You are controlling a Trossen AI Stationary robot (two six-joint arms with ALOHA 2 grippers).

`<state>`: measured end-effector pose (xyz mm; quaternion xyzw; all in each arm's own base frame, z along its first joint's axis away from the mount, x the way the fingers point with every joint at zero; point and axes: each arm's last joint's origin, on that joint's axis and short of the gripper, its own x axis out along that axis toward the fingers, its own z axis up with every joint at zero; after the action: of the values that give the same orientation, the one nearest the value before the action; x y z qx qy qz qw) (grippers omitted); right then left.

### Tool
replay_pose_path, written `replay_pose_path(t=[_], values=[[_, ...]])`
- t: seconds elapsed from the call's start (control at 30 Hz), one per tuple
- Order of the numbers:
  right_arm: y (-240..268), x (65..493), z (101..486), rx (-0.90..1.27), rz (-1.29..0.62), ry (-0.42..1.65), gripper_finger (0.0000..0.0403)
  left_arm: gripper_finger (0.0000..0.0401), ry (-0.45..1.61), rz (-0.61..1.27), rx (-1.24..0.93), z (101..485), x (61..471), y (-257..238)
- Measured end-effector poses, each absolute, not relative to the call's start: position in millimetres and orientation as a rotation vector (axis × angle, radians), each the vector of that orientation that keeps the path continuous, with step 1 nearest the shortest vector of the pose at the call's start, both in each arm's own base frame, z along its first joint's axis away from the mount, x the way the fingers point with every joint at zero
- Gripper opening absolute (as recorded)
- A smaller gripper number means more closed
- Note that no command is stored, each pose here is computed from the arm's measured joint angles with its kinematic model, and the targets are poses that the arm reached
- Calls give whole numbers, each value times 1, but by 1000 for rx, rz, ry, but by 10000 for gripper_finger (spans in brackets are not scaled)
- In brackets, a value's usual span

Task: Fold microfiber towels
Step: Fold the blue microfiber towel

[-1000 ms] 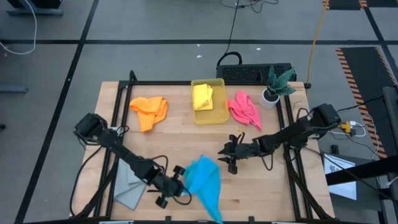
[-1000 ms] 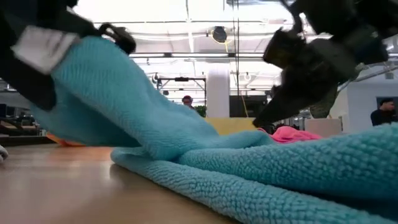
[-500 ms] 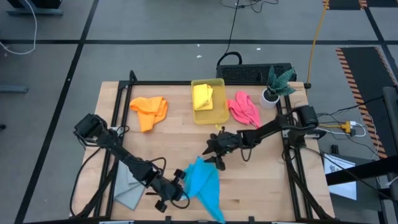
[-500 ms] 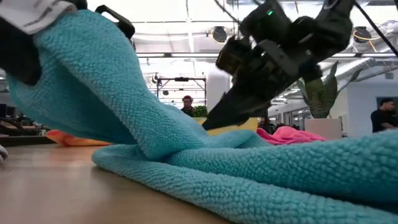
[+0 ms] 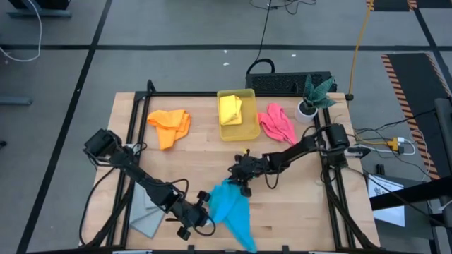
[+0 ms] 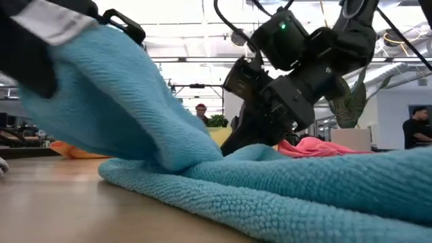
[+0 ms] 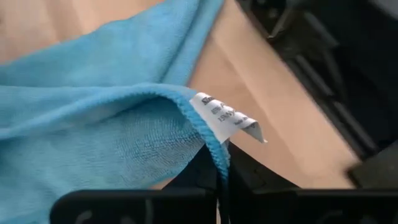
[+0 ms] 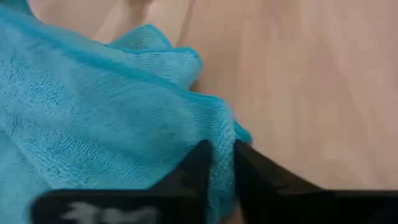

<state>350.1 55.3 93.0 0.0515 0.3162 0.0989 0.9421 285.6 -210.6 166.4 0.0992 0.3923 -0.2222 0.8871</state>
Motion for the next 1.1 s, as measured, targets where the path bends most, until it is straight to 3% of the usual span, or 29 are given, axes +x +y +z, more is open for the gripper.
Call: replay_pose_path(t=[0.07,0.33,0.7,0.87,0.97,1.1], values=[[59,348,102,50,179,626,12,6,809,-417,222,167,284,-211],[111,312,170,-137,45,555,3,5,672,-308,256,207,256,-223],[209,237,248,-179,391,156,3,4,231,-338,316,271,229,-247],[226,215,286,-112,446,-171,2,12,87,-183,302,298,223,-241],[221,214,291,-151,259,-185,2,7,96,13,329,303,225,-229],[205,218,290,-255,-193,-74,1,7,148,211,362,299,236,-210]])
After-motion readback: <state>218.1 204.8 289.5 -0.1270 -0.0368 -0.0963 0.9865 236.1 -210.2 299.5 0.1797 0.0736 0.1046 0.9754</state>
